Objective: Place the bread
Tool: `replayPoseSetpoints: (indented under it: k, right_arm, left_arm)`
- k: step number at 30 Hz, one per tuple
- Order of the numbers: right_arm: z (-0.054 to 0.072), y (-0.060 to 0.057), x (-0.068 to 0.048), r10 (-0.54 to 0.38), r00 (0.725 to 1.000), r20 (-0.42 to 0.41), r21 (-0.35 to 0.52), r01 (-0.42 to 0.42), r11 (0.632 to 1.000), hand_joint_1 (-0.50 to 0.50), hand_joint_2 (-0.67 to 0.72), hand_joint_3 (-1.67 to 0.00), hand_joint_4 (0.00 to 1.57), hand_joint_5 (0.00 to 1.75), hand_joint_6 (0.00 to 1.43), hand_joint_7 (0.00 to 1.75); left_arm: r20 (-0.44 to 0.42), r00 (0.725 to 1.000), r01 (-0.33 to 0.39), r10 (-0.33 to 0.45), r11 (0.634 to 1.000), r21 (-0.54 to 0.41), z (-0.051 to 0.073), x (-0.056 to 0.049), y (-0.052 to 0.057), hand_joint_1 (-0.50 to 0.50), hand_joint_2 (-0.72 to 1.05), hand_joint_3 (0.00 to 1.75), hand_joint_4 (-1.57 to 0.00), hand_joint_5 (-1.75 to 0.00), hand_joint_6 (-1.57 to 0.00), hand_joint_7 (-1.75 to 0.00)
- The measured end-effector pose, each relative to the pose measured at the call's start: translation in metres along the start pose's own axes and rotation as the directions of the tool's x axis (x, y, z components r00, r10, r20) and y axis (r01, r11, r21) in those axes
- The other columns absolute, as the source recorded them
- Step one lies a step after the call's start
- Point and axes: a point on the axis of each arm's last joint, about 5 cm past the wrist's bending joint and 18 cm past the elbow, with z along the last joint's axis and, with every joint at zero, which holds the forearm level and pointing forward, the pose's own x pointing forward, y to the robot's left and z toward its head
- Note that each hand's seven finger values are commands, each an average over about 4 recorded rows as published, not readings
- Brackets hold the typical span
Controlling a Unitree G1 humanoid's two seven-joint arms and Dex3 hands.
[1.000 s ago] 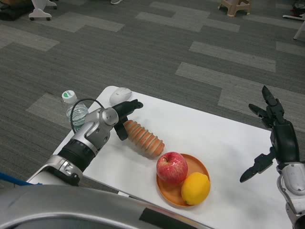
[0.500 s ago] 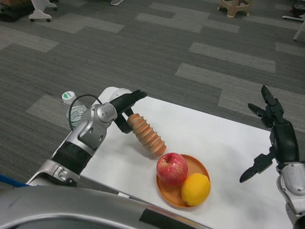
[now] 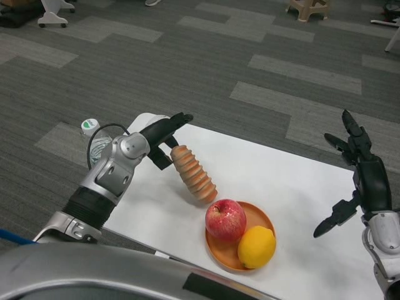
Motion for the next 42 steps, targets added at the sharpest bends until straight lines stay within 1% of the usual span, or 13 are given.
replayPoseSetpoints:
  k: [4,6,10,13,15,17,18,21,29,31,37,39,42]
  right_arm:
    - [0.001,0.001,0.001,0.001,1.000,0.008,0.003,-0.001,1.000,0.17,0.60,0.00,0.37,0.36,0.00,0.00]
    - [0.001,0.001,0.001,0.001,1.000,0.008,0.003,-0.002,1.000,0.17,0.60,0.00,0.37,0.39,0.00,0.00]
    - [0.001,0.001,0.001,0.002,1.000,0.007,0.004,-0.002,1.000,0.17,0.60,0.00,0.37,0.39,0.00,0.00]
    - [0.001,0.001,0.000,0.002,1.000,0.007,0.004,-0.002,1.000,0.17,0.60,0.00,0.37,0.39,0.00,0.00]
    - [0.001,0.001,0.000,0.002,1.000,0.006,0.004,-0.002,1.000,0.17,0.60,0.00,0.37,0.39,0.00,0.00]
    - [0.001,0.001,0.000,0.002,1.000,0.006,0.005,-0.002,1.000,0.17,0.60,0.00,0.37,0.39,0.00,0.00]
    - [0.001,0.001,0.000,0.002,1.000,0.007,0.006,-0.002,1.000,0.17,0.60,0.00,0.37,0.39,0.00,0.00]
    - [0.001,0.002,0.000,0.002,1.000,0.007,0.007,-0.002,1.000,0.17,0.60,0.00,0.37,0.39,0.00,0.00]
    - [0.001,0.002,0.000,0.001,1.000,0.007,0.008,-0.001,1.000,0.17,0.60,0.00,0.37,0.36,0.00,0.00]
    - [0.001,0.002,0.000,0.001,1.000,0.007,0.007,-0.001,1.000,0.17,0.60,0.00,0.38,0.36,0.00,0.00]
    - [0.001,0.002,0.000,0.001,1.000,0.006,0.007,-0.001,1.000,0.17,0.60,0.00,0.39,0.39,0.00,0.00]
    - [0.001,0.002,0.000,0.001,1.000,0.006,0.007,-0.001,1.000,0.17,0.60,0.00,0.39,0.39,0.00,0.00]
    - [0.001,0.002,0.000,0.001,1.000,0.005,0.007,-0.001,1.000,0.17,0.60,0.00,0.39,0.39,0.00,0.00]
  left_arm:
    - [0.075,0.997,0.009,-0.005,0.999,-0.048,0.000,0.000,0.002,0.50,1.05,0.70,0.00,-1.44,0.00,-0.14]
    - [0.088,0.996,0.012,-0.006,0.998,-0.063,-0.001,0.000,0.002,0.50,1.05,0.70,0.00,-1.44,0.00,-0.14]
    - [0.089,0.996,0.027,-0.017,0.994,-0.103,-0.006,0.002,0.000,0.50,1.05,0.09,0.00,-1.44,0.00,-0.03]
    - [0.086,0.996,0.035,-0.026,0.993,-0.111,-0.009,0.004,-0.001,0.50,1.05,0.09,0.00,-1.44,0.00,-0.17]
    - [0.091,0.995,0.048,-0.038,0.993,-0.105,-0.013,0.006,-0.004,0.50,1.05,0.09,0.00,-1.44,-0.20,-0.91]
    - [0.142,0.988,0.074,-0.061,0.994,-0.086,-0.017,0.009,-0.007,0.50,1.05,0.09,0.00,-1.44,-0.43,-1.57]
    - [0.182,0.980,0.092,-0.077,0.993,-0.074,-0.017,0.010,-0.008,0.50,1.05,0.09,0.00,-1.44,-0.47,-1.61]
    - [0.252,0.961,0.130,-0.112,0.990,-0.056,-0.016,0.015,-0.011,0.50,1.05,0.09,0.00,-1.44,-0.48,-1.61]
    - [0.259,0.959,0.132,-0.113,0.989,-0.058,-0.014,0.017,-0.011,0.50,1.05,0.09,0.00,-1.44,-0.50,-1.61]
    - [0.259,0.960,0.130,-0.110,0.990,-0.061,-0.014,0.017,-0.011,0.50,1.05,0.09,0.00,-1.44,-0.46,-1.61]
    - [0.277,0.956,0.134,-0.102,0.986,-0.098,-0.015,0.016,-0.010,0.50,1.05,0.09,0.00,-1.59,-0.33,-1.61]
    - [0.285,0.953,0.136,-0.100,0.984,-0.111,-0.015,0.016,-0.010,0.50,1.05,0.09,0.00,-1.64,-0.39,-1.61]
    - [0.299,0.950,0.132,-0.092,0.984,-0.117,-0.015,0.016,-0.010,0.50,1.05,0.09,0.00,-1.57,-0.56,-1.61]
